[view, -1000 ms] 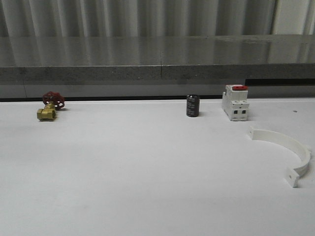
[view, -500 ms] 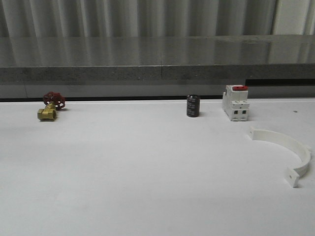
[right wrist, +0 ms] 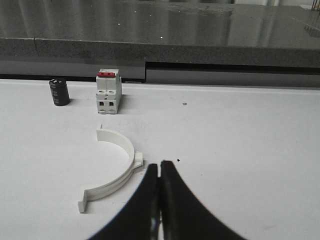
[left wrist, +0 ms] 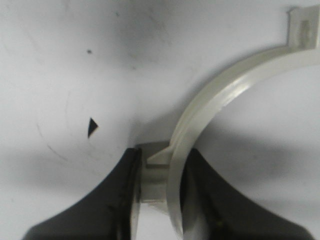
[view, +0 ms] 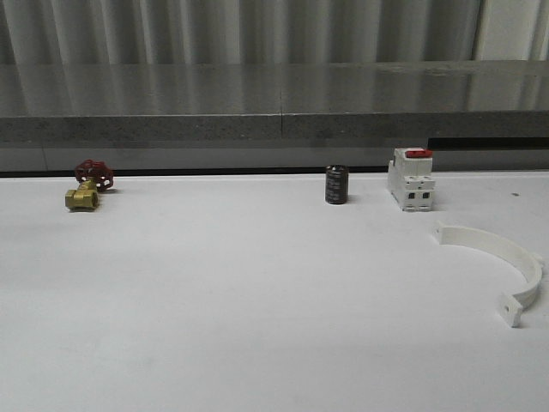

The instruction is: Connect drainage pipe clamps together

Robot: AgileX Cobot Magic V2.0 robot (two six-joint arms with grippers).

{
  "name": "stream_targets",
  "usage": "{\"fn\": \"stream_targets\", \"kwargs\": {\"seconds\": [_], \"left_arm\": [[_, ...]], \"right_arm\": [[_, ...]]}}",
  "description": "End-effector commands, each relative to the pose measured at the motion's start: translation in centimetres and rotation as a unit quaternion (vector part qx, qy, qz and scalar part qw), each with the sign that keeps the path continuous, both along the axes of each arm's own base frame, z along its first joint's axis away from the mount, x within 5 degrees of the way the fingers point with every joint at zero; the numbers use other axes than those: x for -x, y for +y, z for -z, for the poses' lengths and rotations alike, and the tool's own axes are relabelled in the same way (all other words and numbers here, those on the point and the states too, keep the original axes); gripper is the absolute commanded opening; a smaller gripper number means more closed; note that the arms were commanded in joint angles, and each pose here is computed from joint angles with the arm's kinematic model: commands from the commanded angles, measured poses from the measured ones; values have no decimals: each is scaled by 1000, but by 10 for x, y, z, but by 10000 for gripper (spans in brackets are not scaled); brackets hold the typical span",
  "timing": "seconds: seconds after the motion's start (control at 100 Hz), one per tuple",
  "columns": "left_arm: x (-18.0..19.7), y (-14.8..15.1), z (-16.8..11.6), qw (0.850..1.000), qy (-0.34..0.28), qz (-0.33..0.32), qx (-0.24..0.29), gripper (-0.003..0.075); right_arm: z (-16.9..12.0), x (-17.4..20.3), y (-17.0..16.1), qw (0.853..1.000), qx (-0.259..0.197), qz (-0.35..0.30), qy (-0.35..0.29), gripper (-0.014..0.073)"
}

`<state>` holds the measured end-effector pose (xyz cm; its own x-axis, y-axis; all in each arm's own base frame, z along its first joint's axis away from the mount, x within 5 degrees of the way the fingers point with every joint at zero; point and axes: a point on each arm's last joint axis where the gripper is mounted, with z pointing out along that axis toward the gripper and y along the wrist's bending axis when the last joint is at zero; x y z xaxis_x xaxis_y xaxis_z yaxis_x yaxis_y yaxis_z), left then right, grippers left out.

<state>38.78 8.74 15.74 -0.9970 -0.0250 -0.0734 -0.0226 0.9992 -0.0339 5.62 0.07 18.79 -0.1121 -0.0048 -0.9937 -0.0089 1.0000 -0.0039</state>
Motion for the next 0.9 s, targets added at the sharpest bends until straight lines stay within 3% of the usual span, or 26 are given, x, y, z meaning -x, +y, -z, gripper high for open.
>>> {"fn": "stream_targets", "kwargs": {"seconds": [0.0, 0.28, 0.43, 0.57, 0.7, 0.89], "left_arm": [[3, -13, -51, 999, -53, 4, 9, -21], [15, -87, -102, 995, -95, -4, 34, -21], [20, -153, -102, 994, -93, 48, 42, -21], [25, -203, -103, 989, -128, 58, 38, -20], [28, -234, -97, 987, -141, 52, 56, -20], [31, -261, -71, 990, -111, 68, 54, -20]], "right_arm": [[-14, 2, 0, 998, 4, 3, -59, -68], [-14, 2, 0, 998, 4, 3, -59, -68], [-14, 2, 0, 998, 4, 3, -59, -68], [-14, 2, 0, 998, 4, 3, -59, -68], [-14, 2, 0, 998, 4, 3, -59, -68], [-14, 2, 0, 998, 4, 3, -59, -68]]}}
